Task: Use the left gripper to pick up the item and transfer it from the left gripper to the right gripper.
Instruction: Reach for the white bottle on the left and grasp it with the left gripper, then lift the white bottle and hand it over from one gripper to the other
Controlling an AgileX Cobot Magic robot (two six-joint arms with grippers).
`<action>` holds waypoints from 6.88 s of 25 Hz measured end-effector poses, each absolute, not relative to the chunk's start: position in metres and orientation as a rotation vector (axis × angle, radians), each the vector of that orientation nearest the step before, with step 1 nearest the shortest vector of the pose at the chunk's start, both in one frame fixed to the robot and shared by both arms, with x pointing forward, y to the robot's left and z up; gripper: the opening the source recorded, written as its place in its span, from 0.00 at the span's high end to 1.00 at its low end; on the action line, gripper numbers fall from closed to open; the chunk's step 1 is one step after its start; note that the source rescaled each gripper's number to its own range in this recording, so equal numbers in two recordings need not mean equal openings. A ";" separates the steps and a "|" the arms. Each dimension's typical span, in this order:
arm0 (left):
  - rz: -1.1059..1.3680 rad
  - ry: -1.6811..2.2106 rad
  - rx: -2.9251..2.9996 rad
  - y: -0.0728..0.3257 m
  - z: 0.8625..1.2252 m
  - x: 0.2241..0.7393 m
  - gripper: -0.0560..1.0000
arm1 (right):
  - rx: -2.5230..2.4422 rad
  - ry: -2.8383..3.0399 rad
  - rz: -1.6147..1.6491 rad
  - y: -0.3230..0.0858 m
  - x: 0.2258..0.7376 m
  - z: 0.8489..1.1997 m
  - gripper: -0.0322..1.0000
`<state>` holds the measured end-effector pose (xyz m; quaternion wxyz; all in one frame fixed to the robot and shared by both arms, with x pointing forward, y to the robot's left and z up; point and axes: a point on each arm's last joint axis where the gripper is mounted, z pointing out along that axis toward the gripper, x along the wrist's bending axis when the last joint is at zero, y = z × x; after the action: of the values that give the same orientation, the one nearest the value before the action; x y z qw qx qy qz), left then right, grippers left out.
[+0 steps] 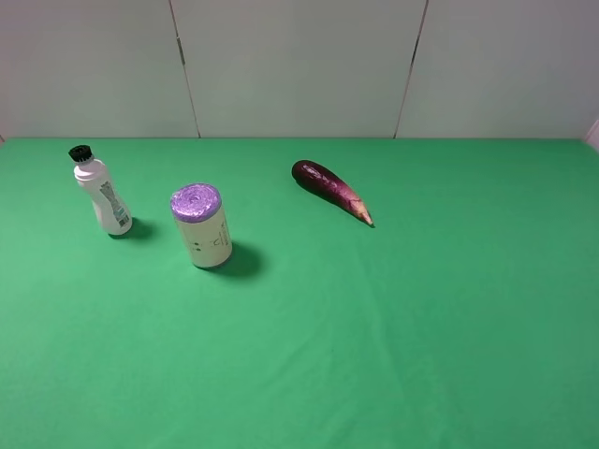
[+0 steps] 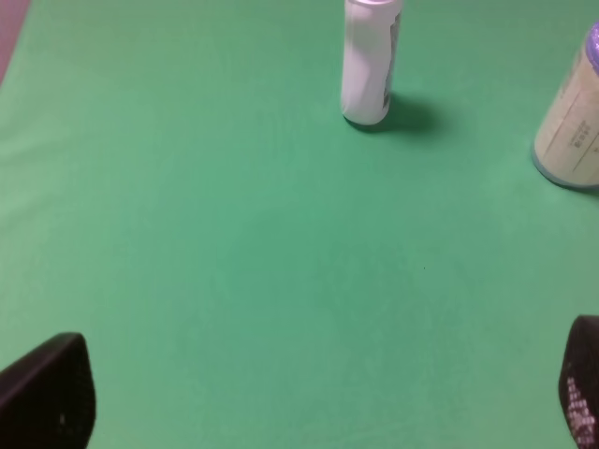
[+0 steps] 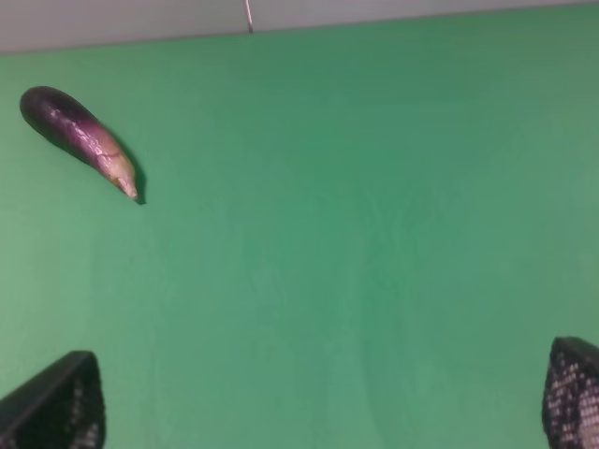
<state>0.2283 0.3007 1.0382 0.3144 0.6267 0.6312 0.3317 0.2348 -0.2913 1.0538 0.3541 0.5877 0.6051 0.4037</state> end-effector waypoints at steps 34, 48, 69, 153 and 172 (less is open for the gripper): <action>0.877 1.661 1.649 0.301 1.038 0.228 0.00 | 1.519 1.564 1.044 -0.291 0.235 1.054 0.00; 0.758 1.777 1.717 0.301 1.081 0.243 0.00 | 1.519 1.564 1.044 -0.291 0.235 1.054 0.00; 0.632 2.010 1.840 0.313 1.166 0.387 0.00 | 1.519 1.564 1.044 -0.291 0.235 1.054 0.00; 0.156 2.040 2.270 0.263 0.963 0.619 0.94 | 1.519 1.564 1.044 -0.291 0.235 1.054 0.00; 0.311 1.998 2.121 0.267 1.077 0.585 0.94 | 1.519 1.564 1.044 -0.291 0.235 1.054 0.00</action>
<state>0.5850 0.2670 1.0770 0.1055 0.7197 0.6780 0.1056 0.2348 -0.2913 1.0538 0.3541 0.5877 0.6051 0.4037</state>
